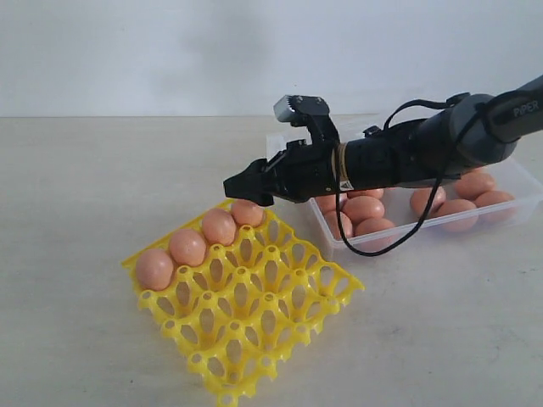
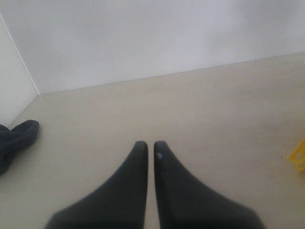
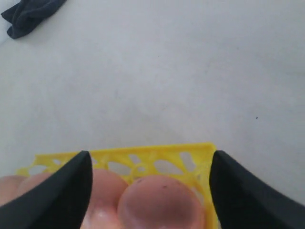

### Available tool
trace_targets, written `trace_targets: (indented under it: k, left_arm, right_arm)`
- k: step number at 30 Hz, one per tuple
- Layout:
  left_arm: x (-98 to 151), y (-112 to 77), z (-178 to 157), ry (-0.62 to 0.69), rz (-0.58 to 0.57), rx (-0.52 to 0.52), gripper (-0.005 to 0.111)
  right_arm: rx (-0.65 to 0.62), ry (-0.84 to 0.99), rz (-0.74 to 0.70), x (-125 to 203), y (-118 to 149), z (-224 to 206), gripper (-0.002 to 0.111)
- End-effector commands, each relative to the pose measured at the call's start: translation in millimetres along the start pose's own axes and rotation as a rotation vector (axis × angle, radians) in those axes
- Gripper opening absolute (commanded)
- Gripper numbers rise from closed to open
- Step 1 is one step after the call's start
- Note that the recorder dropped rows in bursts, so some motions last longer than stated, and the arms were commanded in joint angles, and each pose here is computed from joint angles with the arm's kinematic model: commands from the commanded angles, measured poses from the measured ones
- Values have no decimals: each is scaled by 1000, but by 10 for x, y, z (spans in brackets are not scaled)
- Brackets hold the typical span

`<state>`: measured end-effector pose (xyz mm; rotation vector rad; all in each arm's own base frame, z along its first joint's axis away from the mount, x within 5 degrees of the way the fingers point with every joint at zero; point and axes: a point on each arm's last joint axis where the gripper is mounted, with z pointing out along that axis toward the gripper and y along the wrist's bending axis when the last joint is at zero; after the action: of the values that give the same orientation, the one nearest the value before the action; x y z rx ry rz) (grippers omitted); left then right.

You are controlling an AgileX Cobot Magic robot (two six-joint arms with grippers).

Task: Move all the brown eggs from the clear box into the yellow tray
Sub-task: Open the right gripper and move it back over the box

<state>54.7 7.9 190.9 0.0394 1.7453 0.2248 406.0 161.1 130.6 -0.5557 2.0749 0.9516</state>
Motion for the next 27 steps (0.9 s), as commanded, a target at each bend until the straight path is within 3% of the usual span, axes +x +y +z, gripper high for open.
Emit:
trace_targets:
  k: [1, 4, 6, 8, 11, 13, 18, 21, 25, 27]
  left_arm:
    - [2, -4, 1, -8, -4, 4, 4]
    - [2, -4, 1, -8, -4, 4, 4]
    - [2, -4, 1, -8, -4, 4, 4]
    - [2, -4, 1, -8, -4, 4, 4]
    - [2, -4, 1, -8, -4, 4, 4]
    - [2, -4, 1, -8, -4, 4, 4]
    - [2, -4, 1, -8, -4, 4, 4]
    - [2, -4, 1, -8, -4, 4, 4]
    - [2, -4, 1, -8, -4, 4, 4]
    - [2, -4, 1, -8, -4, 4, 4]
  right_arm:
    - [30, -55, -43, -214, 76, -124, 62]
    - [37, -98, -68, -383, 177, -236, 62]
    - [78, -114, -73, -494, 226, -328, 54]
    - [156, -104, -76, -583, 248, -434, 36]
    - [342, -61, -158, -726, 267, -665, -1]
    - [462, -62, -239, -861, 315, -863, 1]
    - [751, -278, -281, -1292, 520, -1477, 0]
    - [1030, -307, -438, -1440, 563, -1850, 0]
    - [1464, 31, -533, -1315, 387, -2213, 0]
    - [1496, 211, -427, -1149, 174, -2317, 0]
